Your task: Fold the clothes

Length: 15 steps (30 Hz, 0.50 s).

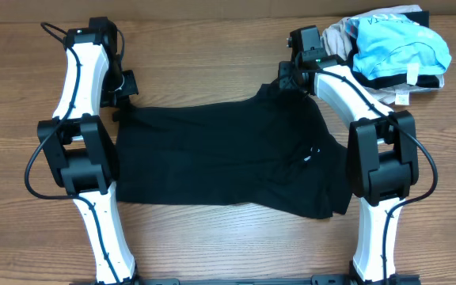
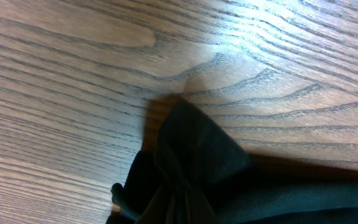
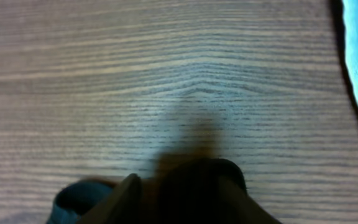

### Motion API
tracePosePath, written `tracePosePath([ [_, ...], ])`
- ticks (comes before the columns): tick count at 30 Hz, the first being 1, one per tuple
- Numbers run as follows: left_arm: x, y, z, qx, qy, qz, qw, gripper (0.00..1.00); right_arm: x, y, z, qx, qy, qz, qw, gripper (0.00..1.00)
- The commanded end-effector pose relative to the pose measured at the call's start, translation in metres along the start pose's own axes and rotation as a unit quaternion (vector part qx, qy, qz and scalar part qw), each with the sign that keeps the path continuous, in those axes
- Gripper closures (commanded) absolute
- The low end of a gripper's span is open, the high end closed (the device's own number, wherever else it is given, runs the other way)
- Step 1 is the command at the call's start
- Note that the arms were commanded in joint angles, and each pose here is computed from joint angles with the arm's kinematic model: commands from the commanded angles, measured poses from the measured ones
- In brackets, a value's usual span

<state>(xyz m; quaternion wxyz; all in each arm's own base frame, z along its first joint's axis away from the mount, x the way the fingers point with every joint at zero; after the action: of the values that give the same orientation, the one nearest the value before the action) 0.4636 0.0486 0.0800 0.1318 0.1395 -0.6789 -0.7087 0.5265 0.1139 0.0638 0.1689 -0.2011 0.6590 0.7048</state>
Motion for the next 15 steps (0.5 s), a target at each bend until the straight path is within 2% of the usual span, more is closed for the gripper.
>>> tracePosePath([
  [1,-0.005,0.001,-0.003,-0.004,-0.015,-0.009,1.000,0.96,0.002,-0.001,-0.003,0.007,-0.010,0.004,1.000,0.68],
  [4,-0.005,0.001,-0.003,-0.004,-0.015,-0.009,1.000,0.96,0.006,-0.001,-0.004,0.009,-0.010,0.012,1.000,0.77],
  [8,-0.006,0.001,-0.002,-0.008,-0.015,-0.012,1.000,0.96,0.008,0.003,-0.005,0.011,-0.011,0.024,1.000,0.95],
  [15,-0.013,0.013,0.002,-0.015,-0.011,-0.030,0.999,0.96,-0.019,0.048,-0.002,0.008,-0.013,0.007,1.000,0.96],
])
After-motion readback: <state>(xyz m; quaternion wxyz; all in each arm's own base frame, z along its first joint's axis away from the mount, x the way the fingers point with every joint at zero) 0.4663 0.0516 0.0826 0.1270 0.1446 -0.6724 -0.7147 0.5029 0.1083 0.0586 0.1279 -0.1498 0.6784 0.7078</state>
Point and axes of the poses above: each gripper's point midway between its finger pads, its own y axis back along the fingers, its own z axis along the line the jaws close on, x = y × z, the point moved 3 cm from there along y, back along the fingers, and after that the axes turned 4 degrees about y, right-handed, at the moved point
